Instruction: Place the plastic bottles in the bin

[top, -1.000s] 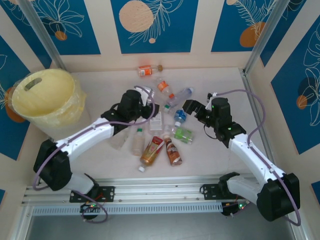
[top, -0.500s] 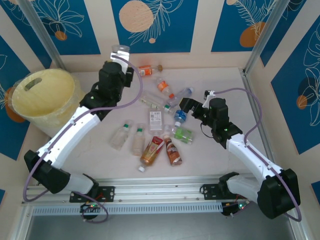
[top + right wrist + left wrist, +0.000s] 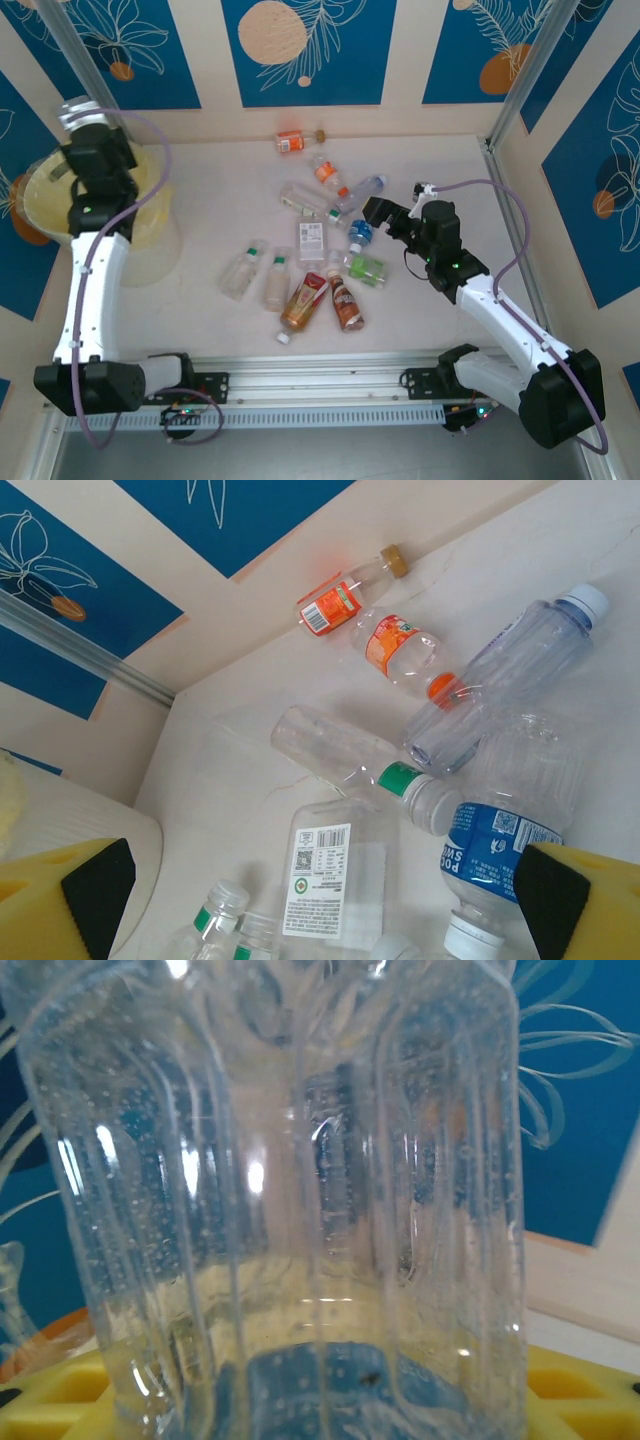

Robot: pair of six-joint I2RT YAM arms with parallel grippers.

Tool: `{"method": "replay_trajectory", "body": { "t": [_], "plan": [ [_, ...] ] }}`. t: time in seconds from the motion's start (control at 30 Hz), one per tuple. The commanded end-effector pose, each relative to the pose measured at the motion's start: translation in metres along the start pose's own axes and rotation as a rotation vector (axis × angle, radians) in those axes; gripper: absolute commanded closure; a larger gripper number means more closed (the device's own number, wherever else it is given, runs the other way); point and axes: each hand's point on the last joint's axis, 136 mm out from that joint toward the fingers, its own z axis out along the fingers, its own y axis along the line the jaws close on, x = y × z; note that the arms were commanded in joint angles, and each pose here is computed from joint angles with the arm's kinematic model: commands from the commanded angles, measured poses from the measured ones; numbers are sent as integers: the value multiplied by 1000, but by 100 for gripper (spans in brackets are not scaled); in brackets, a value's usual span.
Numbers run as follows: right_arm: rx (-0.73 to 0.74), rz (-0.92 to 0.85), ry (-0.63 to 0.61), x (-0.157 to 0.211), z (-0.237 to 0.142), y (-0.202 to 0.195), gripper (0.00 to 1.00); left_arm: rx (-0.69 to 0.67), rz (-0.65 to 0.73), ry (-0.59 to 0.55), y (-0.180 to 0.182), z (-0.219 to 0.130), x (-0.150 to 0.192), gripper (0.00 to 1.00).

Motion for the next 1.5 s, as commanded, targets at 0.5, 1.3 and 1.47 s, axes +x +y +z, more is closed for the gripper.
{"method": "replay_trajectory", "body": {
  "t": [0.5, 1.3, 1.47],
  "plan": [
    [11, -33, 24, 3, 5, 2, 1, 15, -190, 599, 21, 61, 178, 47],
    [46, -26, 53, 6, 14, -2, 1, 3, -161, 778, 12, 71, 249, 15],
    [63, -21, 58, 8, 13, -5, 0, 33, -178, 729, 9, 70, 233, 12]
  ]
}}
